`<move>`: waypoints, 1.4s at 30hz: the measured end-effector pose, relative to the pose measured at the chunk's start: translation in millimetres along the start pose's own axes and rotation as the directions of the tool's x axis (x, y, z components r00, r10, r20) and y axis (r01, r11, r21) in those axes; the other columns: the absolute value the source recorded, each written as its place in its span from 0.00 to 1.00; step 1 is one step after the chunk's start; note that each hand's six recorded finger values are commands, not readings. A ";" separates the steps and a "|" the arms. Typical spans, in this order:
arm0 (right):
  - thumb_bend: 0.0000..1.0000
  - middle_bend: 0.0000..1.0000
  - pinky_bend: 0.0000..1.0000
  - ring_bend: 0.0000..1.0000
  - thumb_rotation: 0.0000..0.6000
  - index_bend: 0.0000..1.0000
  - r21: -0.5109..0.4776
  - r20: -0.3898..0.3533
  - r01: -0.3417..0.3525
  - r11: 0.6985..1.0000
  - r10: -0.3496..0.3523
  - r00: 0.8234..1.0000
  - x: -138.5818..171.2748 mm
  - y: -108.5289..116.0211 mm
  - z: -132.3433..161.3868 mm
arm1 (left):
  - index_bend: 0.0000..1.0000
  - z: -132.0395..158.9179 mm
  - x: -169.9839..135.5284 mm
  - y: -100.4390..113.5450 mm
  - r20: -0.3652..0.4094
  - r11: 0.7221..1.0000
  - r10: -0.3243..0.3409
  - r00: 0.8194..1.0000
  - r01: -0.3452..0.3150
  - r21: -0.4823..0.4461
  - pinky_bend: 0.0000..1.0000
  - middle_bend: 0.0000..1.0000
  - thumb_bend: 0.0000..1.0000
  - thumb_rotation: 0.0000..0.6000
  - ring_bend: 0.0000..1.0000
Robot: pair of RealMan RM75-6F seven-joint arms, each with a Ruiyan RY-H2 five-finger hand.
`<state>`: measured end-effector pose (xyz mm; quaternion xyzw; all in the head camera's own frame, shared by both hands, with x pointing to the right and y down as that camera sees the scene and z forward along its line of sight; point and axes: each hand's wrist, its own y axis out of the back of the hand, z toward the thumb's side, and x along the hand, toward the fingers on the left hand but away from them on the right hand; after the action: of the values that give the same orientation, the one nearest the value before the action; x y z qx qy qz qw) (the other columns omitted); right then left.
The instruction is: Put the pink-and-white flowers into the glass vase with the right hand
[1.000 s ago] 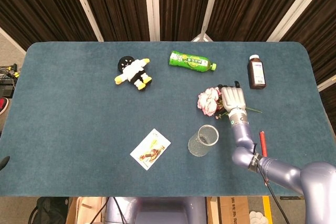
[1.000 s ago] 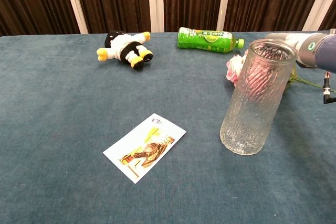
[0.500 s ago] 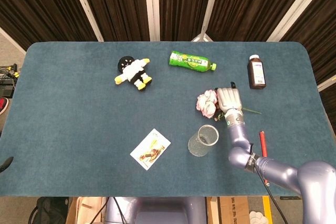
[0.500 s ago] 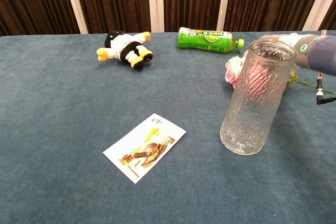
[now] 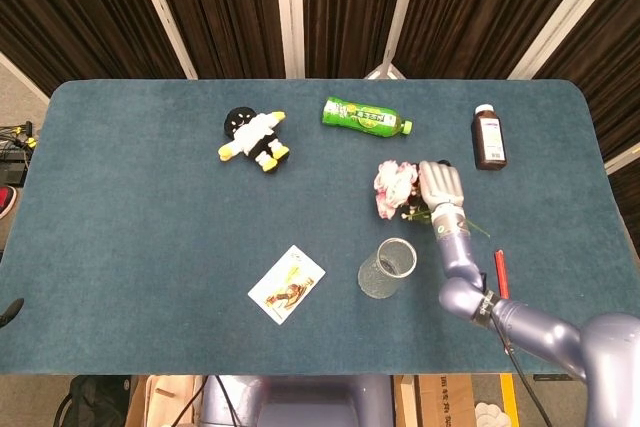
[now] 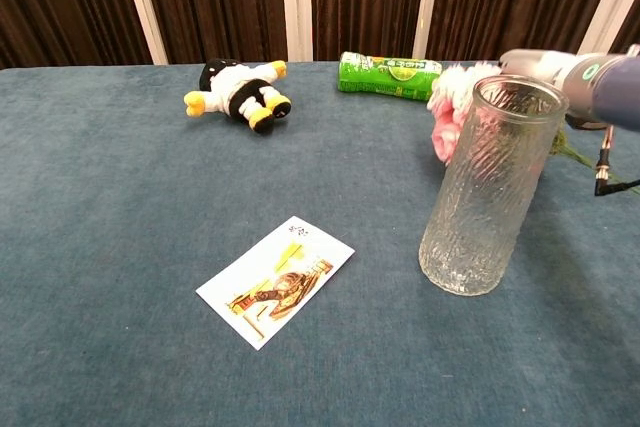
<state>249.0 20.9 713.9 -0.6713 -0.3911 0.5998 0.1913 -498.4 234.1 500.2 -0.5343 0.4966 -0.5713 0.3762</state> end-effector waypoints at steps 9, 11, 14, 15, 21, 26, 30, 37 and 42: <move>0.60 0.54 0.17 0.54 1.00 0.55 -0.317 -0.062 0.071 0.946 -0.095 0.994 13.2 68.6 2.3 | 0.15 2.0 -0.8 0.8 0.008 1.000 0.005 1.000 -0.005 -0.008 0.00 0.00 0.20 1.00 0.00; 0.60 0.54 0.17 0.54 1.00 0.55 -0.405 -0.080 0.090 0.910 -0.134 0.988 19.5 89.1 3.4 | 0.15 2.2 -1.1 1.5 0.009 1.000 0.008 1.000 -0.008 -0.011 0.00 0.00 0.20 1.00 0.00; 0.60 0.54 0.17 0.54 1.00 0.55 -0.534 -0.109 0.102 0.840 -0.188 0.976 34.3 118.1 5.7 | 0.15 1.8 -0.7 3.3 0.009 1.000 0.020 1.000 -0.020 -0.014 0.00 0.00 0.20 1.00 0.00; 0.60 0.54 0.17 0.54 1.00 0.55 -0.571 -0.120 0.101 0.815 -0.204 0.972 40.1 126.5 6.8 | 0.15 1.6 -0.5 4.0 0.008 1.000 0.027 1.000 -0.026 -0.015 0.00 0.00 0.20 1.00 0.00; 0.60 0.54 0.17 0.54 1.00 0.55 -0.746 -0.211 0.034 0.665 -0.284 0.935 90.7 173.1 20.7 | 0.15 1.6 -0.7 5.1 0.007 0.999 0.045 0.999 -0.045 -0.023 0.00 0.00 0.20 1.00 0.00; 0.60 0.54 0.17 0.54 1.00 0.56 -0.790 -0.296 -0.045 0.611 -0.316 0.901 140.0 196.3 42.1 | 0.15 2.3 -0.9 4.2 0.010 0.999 0.038 0.999 -0.038 -0.030 0.00 0.00 0.20 1.00 0.00; 0.60 0.54 0.17 0.54 1.00 0.56 -0.810 -0.345 -0.096 0.578 -0.338 0.875 174.8 207.7 61.7 | 0.15 1.4 -0.6 5.1 0.008 0.999 0.039 0.999 -0.039 -0.037 0.00 0.00 0.20 1.00 0.00; 0.60 0.54 0.17 0.54 1.00 0.57 -0.851 -0.350 -0.142 0.506 -0.344 0.871 205.0 214.2 78.3 | 0.15 -1.7 -1.0 9.2 0.004 0.997 0.045 0.999 -0.045 -0.057 0.00 0.00 0.20 1.00 0.00; 0.60 0.54 0.17 0.54 1.00 0.57 -0.863 -0.356 -0.174 0.474 -0.327 0.875 207.6 208.0 87.4 | 0.15 -4.0 -0.8 11.4 0.001 0.997 0.049 0.999 -0.048 -0.066 0.00 0.00 0.20 1.00 0.00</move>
<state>221.7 29.9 408.7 -0.7789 -0.6125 0.1199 -0.0616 -503.3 233.0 489.3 -0.5351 0.5276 -0.5444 0.3727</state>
